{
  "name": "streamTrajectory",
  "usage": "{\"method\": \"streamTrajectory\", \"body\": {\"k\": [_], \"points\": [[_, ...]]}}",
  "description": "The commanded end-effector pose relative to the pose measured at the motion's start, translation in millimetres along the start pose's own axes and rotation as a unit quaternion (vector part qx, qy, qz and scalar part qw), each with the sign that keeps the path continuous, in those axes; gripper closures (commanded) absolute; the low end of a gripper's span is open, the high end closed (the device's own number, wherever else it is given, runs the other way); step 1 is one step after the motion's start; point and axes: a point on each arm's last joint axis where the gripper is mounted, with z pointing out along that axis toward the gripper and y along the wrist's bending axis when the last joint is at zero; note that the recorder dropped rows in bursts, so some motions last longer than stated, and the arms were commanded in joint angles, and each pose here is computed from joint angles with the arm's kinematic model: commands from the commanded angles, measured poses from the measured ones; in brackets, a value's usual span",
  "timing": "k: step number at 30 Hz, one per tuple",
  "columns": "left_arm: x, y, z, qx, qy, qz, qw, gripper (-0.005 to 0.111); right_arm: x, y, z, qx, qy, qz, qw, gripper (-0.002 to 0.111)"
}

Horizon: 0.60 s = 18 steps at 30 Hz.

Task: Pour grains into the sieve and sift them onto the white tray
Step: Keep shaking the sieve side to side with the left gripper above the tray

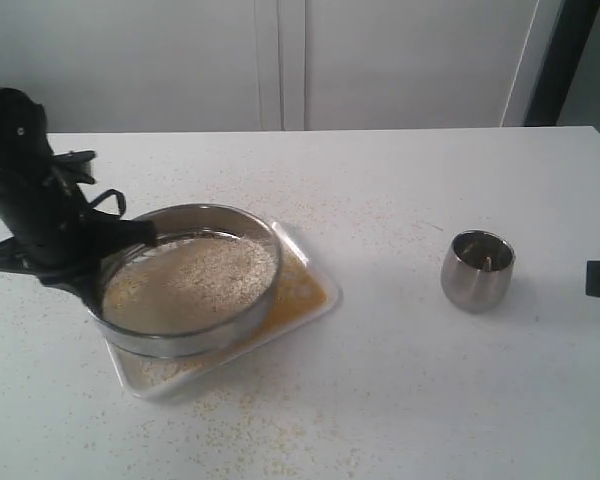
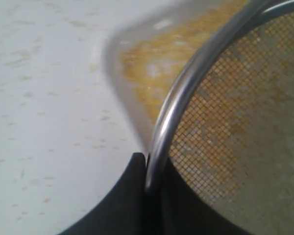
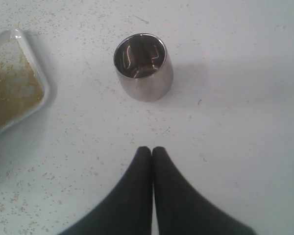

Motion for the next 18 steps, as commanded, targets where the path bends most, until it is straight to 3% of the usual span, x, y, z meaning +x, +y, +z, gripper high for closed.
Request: {"method": "streamTrajectory", "body": {"k": [1,3,5,6,9,10,11,14,18], "points": [[1.2,-0.5,-4.0,0.036,0.023,-0.054,0.998,0.107,1.0,-0.1,-0.5,0.001,-0.002,-0.003,1.000,0.108],[7.8,-26.6,-4.9,0.085,0.001,0.039,0.996,0.107,0.8,-0.1,-0.5,0.000,-0.003,-0.003,1.000,0.108],[7.3,-32.4,-4.8,0.076,-0.029,0.102,0.991,0.107,0.8,-0.1,-0.5,0.000,-0.003,-0.003,1.000,0.108],[4.0,-25.6,-4.3,0.054,-0.035,0.089,0.994,0.107,0.8,-0.1,-0.5,0.000,-0.003,-0.003,1.000,0.108],[-7.1,11.0,-3.7,-0.003,-0.014,-0.077,0.997,0.107,1.0,-0.1,-0.5,0.001,-0.003,-0.003,1.000,0.108],[-6.7,15.4,-3.8,-0.004,0.000,-0.102,0.995,0.107,1.0,-0.1,-0.5,0.001,-0.003,-0.003,1.000,0.108],[-5.7,14.6,-3.8,0.006,0.009,-0.097,0.995,0.107,1.0,-0.1,-0.5,0.001,-0.003,-0.003,1.000,0.108],[-1.2,-4.4,-4.0,0.047,0.001,0.002,0.999,0.107,1.0,-0.1,-0.5,0.001,-0.003,-0.003,1.000,0.108],[-2.0,-10.1,-4.2,0.057,-0.015,0.010,0.998,0.107,1.2,-0.1,-0.5,0.001,-0.001,-0.003,1.000,0.108]]}}
